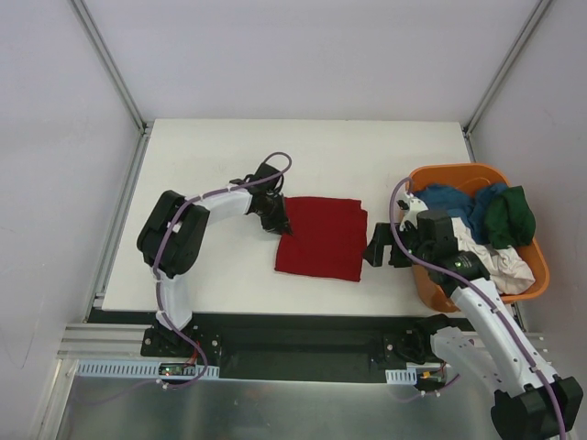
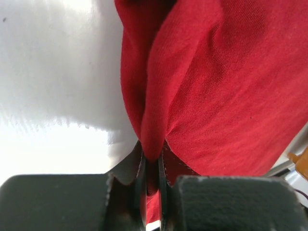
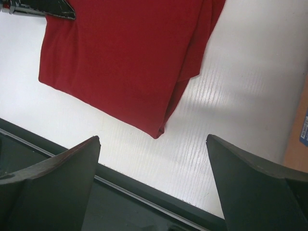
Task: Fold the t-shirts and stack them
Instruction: Neatly place the folded tshirt to the corner
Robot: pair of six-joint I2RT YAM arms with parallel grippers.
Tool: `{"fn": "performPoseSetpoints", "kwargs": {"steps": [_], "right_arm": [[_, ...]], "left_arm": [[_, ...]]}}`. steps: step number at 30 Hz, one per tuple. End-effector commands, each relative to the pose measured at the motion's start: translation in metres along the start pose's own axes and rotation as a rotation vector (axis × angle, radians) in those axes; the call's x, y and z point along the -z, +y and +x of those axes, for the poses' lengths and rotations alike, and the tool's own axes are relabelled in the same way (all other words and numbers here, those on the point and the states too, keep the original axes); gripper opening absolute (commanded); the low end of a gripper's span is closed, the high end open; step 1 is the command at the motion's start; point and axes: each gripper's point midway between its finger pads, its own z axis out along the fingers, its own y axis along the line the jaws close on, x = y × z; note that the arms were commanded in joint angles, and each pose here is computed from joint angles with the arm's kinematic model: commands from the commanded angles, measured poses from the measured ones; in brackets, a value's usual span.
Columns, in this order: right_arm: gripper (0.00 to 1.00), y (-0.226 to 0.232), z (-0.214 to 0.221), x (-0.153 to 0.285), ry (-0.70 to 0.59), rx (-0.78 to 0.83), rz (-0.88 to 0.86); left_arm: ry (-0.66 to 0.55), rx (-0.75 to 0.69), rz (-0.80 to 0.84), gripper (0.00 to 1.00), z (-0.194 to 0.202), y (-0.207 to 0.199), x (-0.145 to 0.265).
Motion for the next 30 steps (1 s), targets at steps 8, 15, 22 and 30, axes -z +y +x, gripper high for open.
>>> {"fn": "performPoseSetpoints", "kwargs": {"steps": [8,15,22,30], "right_arm": [[0.96,0.006,-0.010,-0.004,0.008,0.073,-0.034],[0.96,0.004,-0.011,-0.006,0.016,0.076,-0.025],[0.96,-0.012,-0.008,-0.015,0.050,0.064,0.058],[0.96,-0.024,-0.019,-0.016,0.017,0.015,0.152]], "left_arm": [[-0.213,-0.091,-0.419,0.00,-0.078,0.069,0.049],[-0.340,-0.074,-0.504,0.00,-0.158,0.130,0.108],[-0.441,-0.144,-0.591,0.00,-0.251,0.187,0.153],[-0.551,-0.099,-0.684,0.00,-0.329,0.262,0.193]]}}
